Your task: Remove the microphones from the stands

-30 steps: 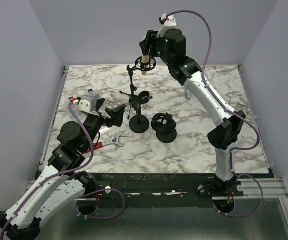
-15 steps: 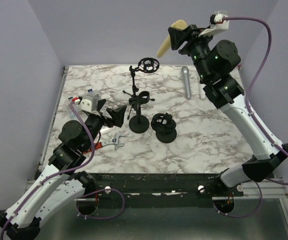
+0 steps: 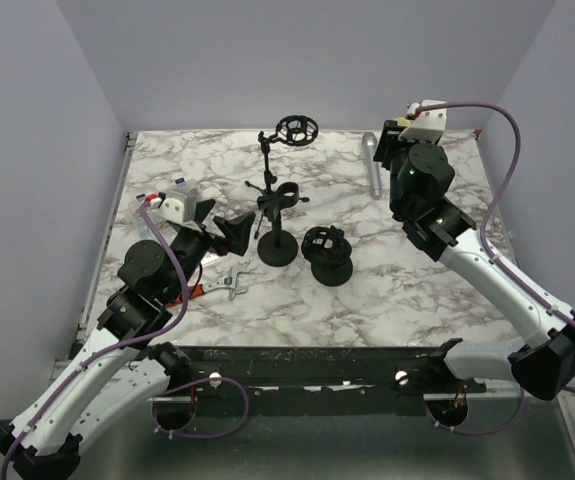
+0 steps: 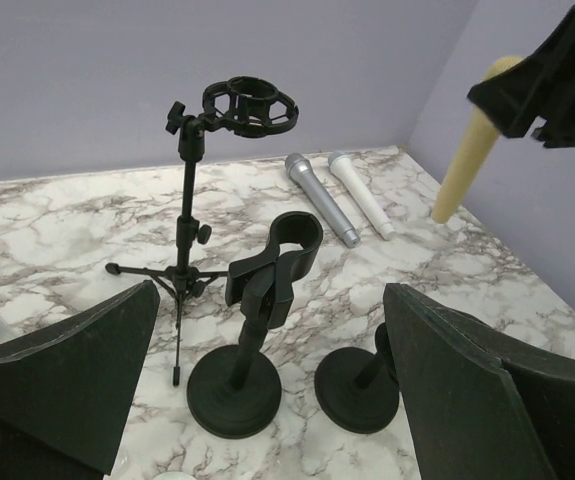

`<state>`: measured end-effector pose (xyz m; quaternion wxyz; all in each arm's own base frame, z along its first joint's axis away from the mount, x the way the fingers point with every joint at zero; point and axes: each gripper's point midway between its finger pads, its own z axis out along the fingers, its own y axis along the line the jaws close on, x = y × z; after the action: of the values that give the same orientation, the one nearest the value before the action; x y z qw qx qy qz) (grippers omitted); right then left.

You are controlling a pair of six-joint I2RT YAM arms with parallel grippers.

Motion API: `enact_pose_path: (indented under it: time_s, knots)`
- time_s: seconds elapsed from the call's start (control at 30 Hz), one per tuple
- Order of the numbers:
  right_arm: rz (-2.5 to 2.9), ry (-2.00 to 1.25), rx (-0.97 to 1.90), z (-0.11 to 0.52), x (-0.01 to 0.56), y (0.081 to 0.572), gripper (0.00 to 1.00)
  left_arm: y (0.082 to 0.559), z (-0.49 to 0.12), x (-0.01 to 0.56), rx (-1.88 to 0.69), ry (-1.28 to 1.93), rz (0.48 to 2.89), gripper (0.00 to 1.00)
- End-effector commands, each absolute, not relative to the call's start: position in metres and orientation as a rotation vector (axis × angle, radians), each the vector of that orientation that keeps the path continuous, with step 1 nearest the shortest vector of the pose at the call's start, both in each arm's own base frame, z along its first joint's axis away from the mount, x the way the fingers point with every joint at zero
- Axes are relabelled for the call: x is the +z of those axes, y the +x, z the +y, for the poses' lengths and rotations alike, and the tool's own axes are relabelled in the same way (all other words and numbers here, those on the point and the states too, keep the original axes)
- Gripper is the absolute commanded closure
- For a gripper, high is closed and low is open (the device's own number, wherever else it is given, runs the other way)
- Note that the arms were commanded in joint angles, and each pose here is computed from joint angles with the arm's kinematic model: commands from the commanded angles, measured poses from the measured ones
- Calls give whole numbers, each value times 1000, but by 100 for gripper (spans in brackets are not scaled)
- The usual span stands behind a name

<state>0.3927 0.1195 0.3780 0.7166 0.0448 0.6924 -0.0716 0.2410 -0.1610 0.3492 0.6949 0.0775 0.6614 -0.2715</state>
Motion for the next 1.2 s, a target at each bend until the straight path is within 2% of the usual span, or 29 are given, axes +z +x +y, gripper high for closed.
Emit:
enact_pose_path:
  time_s: [0.0,0.1,0.23,0.37,1.17]
  knots:
    - [1676,91,-298,96,319,411,90,238,-166,357,-642,182,1467,1]
    - [1860,84,-274,86,273,435,99,238,-165,356,-639,180,1469,1]
    - [2094,51,-281,84,216,457,99,240,-165,354,-630,176,1476,1]
    - [2180,70,-292,85,190,472,99,241,-166,353,-632,179,1481,1]
    - [2137,168,-255,63,152,598,99,256,-167,333,-556,176,1553,1]
